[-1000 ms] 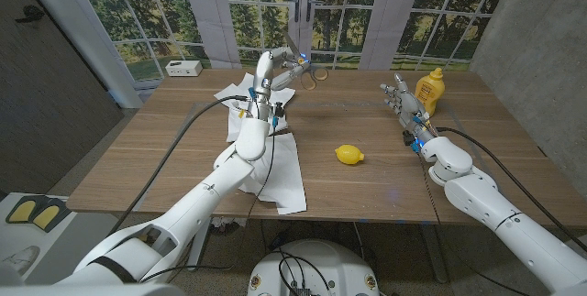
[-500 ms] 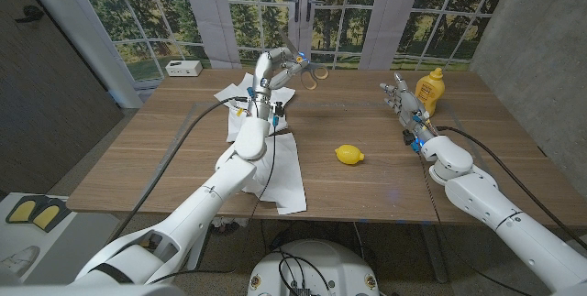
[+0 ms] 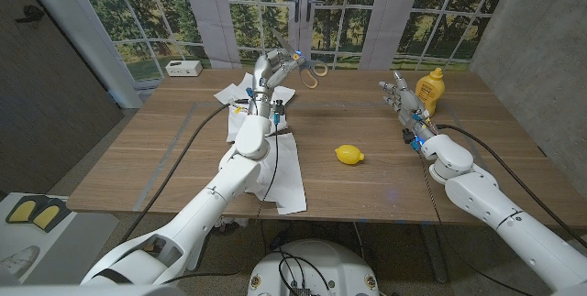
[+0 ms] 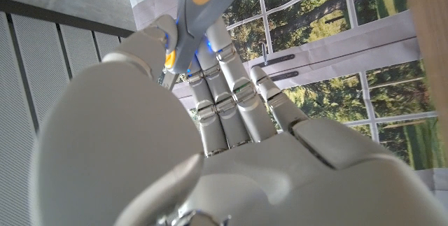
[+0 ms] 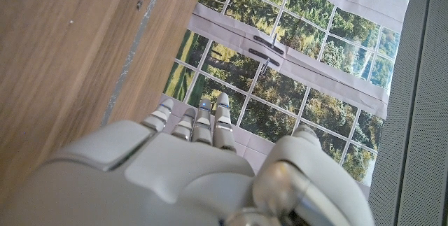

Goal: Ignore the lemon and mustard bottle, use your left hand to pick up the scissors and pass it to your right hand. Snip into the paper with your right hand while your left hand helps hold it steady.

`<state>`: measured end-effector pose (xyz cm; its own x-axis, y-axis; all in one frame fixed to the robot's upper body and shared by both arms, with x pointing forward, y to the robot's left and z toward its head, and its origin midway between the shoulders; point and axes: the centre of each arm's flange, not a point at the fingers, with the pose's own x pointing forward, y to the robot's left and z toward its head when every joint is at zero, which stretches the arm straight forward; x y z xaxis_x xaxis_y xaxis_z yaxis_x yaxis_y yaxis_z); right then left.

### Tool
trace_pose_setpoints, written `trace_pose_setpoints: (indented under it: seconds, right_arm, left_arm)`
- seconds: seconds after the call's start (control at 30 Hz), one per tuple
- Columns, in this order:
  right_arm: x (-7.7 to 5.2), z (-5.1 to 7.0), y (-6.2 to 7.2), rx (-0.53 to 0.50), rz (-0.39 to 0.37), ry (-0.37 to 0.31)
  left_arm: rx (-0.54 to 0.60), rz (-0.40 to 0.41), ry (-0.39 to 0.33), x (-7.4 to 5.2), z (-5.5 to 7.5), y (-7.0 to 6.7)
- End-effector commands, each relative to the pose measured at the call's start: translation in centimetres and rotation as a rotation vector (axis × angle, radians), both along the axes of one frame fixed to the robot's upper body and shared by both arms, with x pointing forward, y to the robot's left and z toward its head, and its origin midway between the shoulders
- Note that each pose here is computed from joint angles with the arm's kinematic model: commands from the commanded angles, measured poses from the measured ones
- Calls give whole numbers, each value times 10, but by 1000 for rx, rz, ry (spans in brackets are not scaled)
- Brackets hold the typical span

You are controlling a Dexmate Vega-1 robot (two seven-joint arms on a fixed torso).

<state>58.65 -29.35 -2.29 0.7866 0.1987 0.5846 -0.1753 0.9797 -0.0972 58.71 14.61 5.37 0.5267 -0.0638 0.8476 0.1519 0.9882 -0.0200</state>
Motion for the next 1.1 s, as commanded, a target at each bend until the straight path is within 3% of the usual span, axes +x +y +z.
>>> trace_pose_setpoints:
  seconds: [0.03, 0.53, 1.1]
  right_arm:
    - [0, -3, 2, -2, 5, 3]
    - [-4, -5, 14, -6, 1, -40]
    - [-9, -4, 29, -18, 27, -76]
  left_arm:
    - [-81, -78, 93, 10, -3, 3]
    - [-150, -176, 191, 23, 2, 3]
    - [-210, -254, 279, 24, 0, 2]
